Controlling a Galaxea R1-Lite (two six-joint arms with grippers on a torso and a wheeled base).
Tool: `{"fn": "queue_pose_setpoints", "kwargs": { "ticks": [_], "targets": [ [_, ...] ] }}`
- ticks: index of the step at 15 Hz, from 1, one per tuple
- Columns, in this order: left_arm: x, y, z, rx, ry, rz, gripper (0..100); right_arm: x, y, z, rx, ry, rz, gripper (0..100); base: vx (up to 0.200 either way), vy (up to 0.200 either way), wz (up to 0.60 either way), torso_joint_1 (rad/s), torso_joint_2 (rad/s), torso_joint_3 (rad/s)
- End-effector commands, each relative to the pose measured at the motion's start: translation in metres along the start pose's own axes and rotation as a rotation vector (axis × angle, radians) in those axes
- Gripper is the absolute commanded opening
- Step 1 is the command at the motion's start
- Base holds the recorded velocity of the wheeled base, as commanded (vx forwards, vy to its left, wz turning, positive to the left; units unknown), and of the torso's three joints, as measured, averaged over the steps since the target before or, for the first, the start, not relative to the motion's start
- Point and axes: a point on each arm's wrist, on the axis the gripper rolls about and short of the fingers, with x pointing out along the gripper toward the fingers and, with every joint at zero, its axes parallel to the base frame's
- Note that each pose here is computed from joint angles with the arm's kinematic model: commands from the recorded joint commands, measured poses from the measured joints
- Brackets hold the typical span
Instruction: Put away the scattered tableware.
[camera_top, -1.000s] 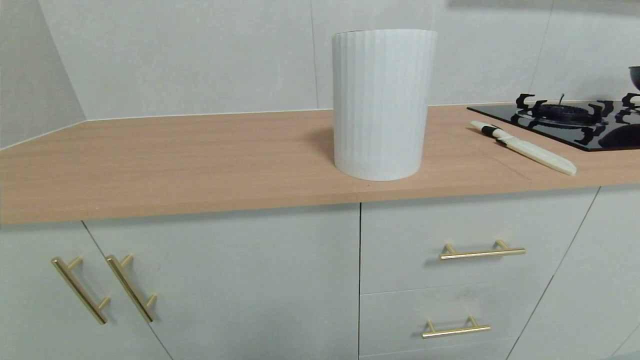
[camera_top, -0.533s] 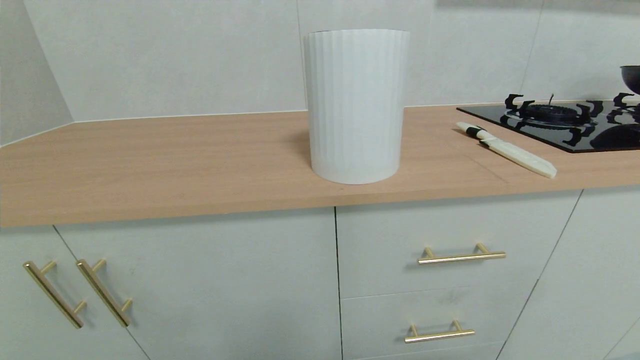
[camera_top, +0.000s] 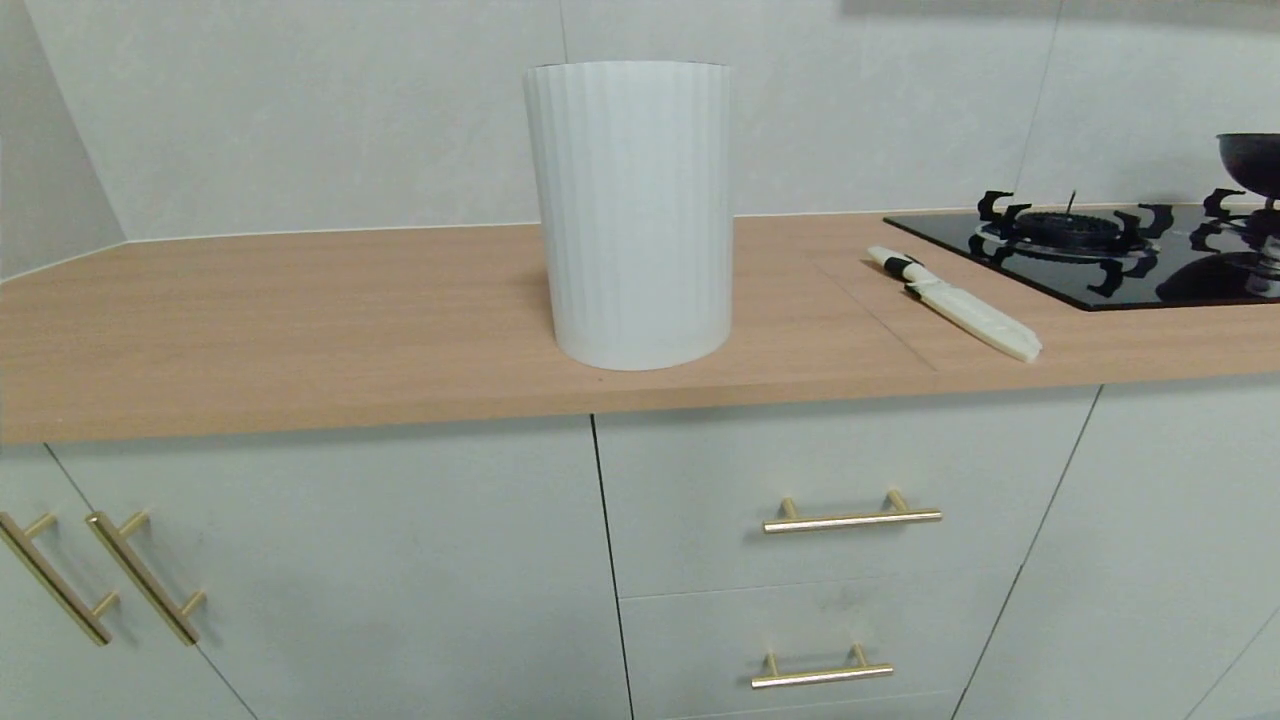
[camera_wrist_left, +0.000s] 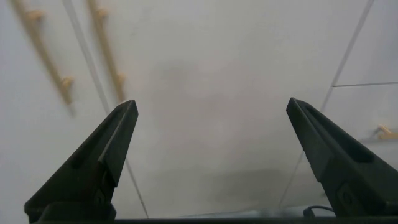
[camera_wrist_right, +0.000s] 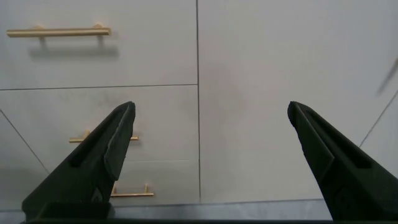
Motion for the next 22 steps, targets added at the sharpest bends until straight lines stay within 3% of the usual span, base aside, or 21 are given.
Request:
{"fn": "queue_pose_setpoints", "kwargs": {
  "ticks": [1, 4, 7, 22],
  "targets": [
    [0.0000, 0.0000, 0.0000, 0.000, 0.000, 0.000, 100, 0.0001, 0.0000, 0.0001, 0.000, 0.001, 0.001, 100, 0.000, 0.000, 0.00, 0.000, 0.00, 0.000],
    [0.0000, 0.0000, 0.0000, 0.000, 0.000, 0.000, 100, 0.0001, 0.0000, 0.0001, 0.000, 0.001, 0.001, 100, 0.000, 0.000, 0.00, 0.000, 0.00, 0.000],
    [0.0000, 0.0000, 0.0000, 0.000, 0.000, 0.000, 100, 0.0001, 0.0000, 0.0001, 0.002, 0.001, 0.001, 100, 0.000, 0.000, 0.60, 0.001, 0.00, -0.002],
    [0.0000, 0.0000, 0.0000, 0.000, 0.000, 0.000, 100, 0.0001, 0.0000, 0.0001, 0.002, 0.001, 0.001, 100, 0.000, 0.000, 0.00, 0.000, 0.00, 0.000]
  ]
}}
